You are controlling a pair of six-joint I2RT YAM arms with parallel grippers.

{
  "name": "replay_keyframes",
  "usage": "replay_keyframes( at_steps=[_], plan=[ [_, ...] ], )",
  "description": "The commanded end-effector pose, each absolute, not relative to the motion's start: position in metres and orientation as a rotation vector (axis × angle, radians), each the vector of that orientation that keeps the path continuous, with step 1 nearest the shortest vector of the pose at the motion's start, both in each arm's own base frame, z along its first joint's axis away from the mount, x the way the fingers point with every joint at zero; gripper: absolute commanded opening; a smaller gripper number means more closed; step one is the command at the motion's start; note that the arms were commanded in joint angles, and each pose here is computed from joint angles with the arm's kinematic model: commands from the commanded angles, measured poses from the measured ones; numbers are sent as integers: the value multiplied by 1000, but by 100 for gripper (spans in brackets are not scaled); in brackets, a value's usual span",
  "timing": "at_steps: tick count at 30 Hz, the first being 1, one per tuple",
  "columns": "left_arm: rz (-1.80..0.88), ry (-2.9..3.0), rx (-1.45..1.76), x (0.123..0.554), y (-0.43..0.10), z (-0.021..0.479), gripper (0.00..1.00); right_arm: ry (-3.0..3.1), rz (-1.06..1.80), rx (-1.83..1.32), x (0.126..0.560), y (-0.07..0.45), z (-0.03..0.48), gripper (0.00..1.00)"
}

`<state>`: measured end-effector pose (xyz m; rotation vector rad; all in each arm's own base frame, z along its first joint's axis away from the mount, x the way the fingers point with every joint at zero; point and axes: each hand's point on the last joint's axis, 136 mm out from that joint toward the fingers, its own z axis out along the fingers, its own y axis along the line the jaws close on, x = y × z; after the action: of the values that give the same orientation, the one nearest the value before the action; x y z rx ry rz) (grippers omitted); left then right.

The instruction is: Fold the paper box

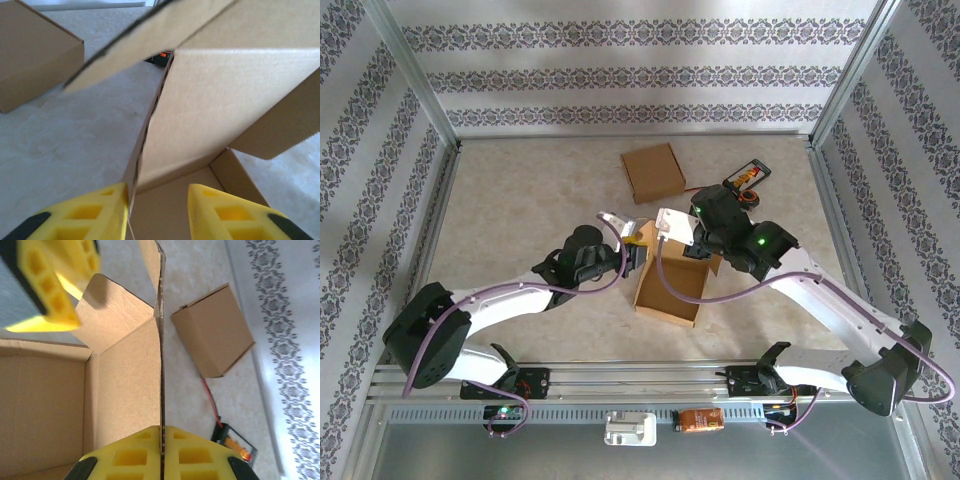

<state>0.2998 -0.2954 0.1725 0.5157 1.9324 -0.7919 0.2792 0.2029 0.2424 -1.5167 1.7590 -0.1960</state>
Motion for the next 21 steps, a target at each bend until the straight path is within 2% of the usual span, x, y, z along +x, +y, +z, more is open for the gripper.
replay_keyframes(
  at_steps=[1,4,9,13,17,21],
  plan=[
    [-810,1827,453,297,-290,202,41,1629,-300,-1513,289,204,256,5],
    [-784,1792,412,294,-278,212,51,1545,-307,-1575,288,208,253,5],
    [-636,1829,222,301,-237,222,53,1337,-319,-1744,292,224,240,5],
    [-532,1854,30,303,-194,231,52,1264,-332,-1692,314,237,259,4],
    [-546,1900,-90,308,-166,235,54,1172,-347,-1688,324,249,266,5],
    [-704,2061,-85,321,-167,229,55,1132,-377,-1708,315,257,256,5]
  ],
)
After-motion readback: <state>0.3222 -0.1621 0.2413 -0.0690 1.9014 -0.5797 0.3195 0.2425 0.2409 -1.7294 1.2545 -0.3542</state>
